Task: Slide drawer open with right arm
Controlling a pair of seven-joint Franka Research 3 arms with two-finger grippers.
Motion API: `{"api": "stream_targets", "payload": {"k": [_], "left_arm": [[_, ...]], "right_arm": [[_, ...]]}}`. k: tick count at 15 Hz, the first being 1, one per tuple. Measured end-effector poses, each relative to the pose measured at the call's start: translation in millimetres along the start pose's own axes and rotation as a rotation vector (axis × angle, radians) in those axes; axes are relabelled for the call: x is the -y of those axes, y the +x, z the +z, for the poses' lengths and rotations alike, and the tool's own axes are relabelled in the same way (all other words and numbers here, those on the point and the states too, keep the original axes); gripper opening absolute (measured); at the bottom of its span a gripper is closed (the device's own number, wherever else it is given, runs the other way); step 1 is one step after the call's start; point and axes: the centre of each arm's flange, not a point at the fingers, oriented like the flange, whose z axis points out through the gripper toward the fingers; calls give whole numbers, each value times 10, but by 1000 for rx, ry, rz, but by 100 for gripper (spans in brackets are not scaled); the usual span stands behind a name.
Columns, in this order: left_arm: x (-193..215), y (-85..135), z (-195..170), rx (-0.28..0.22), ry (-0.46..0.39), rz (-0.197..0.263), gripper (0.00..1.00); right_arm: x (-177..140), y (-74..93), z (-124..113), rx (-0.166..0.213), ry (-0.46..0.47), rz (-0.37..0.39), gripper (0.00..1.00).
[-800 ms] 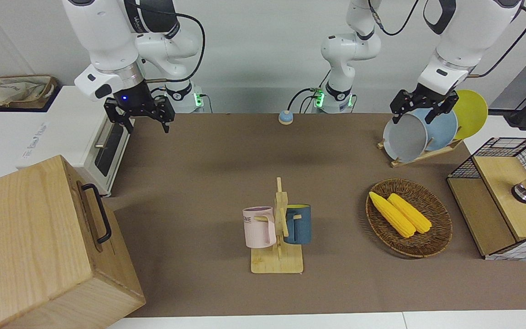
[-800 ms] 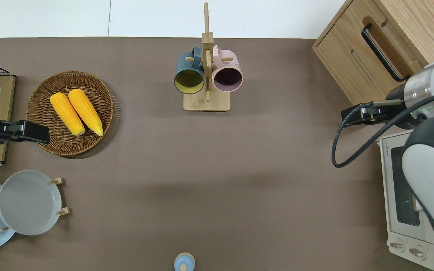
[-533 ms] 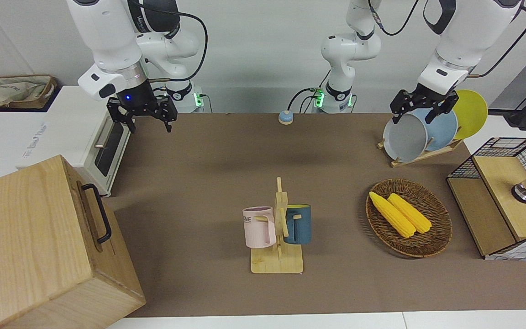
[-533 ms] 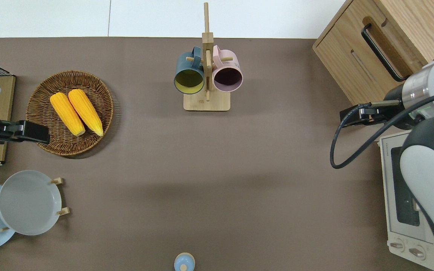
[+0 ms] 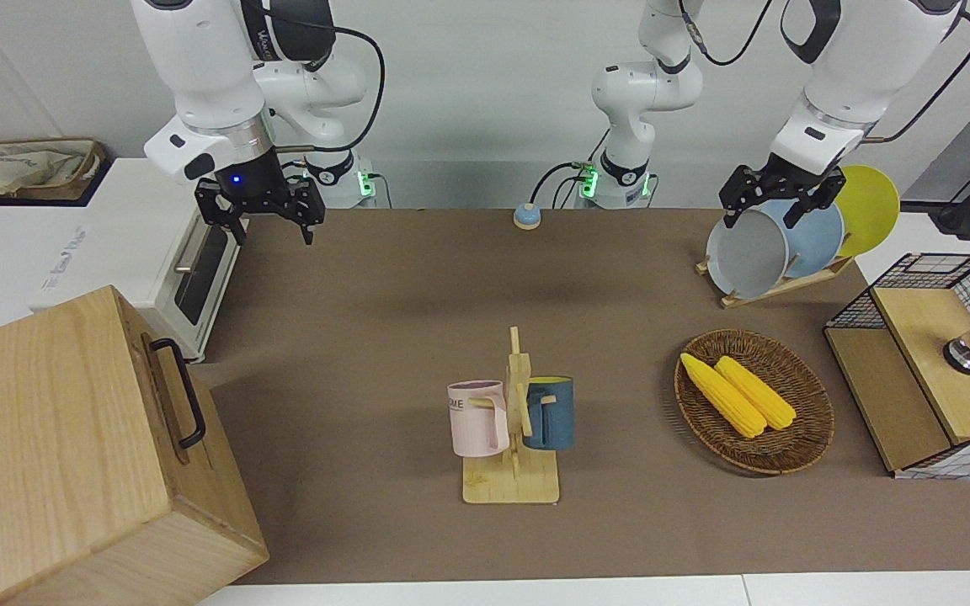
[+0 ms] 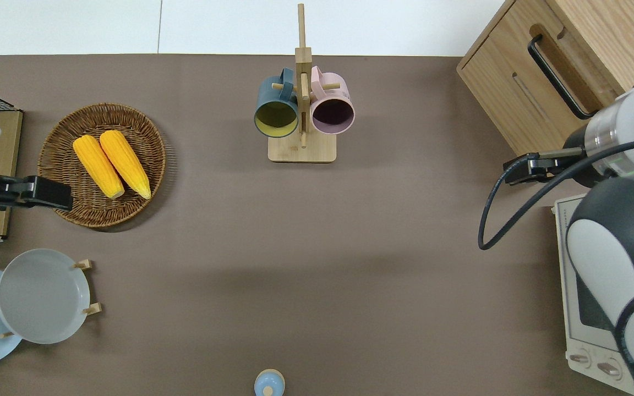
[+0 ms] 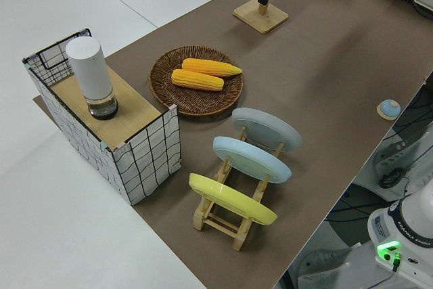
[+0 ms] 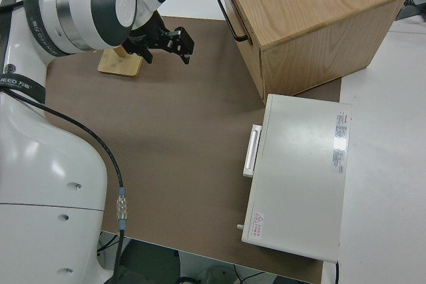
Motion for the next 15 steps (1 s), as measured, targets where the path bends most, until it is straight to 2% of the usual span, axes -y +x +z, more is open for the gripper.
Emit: {"api": "stream_targets", "payload": {"k": [8,11,13,15], "left_arm": [[0,0,0,0,0,0,100],[0,0,0,0,0,0,100],[0,0,0,0,0,0,100],[0,0,0,0,0,0,100]], "right_arm": [[8,0,-28,-6,1,-1,99],[86,-8,-114,-24,1,-15,99],[160,-17,-185,-45,-42,-7,99],[378,-43,-248,-88,-153,40,99]]}}
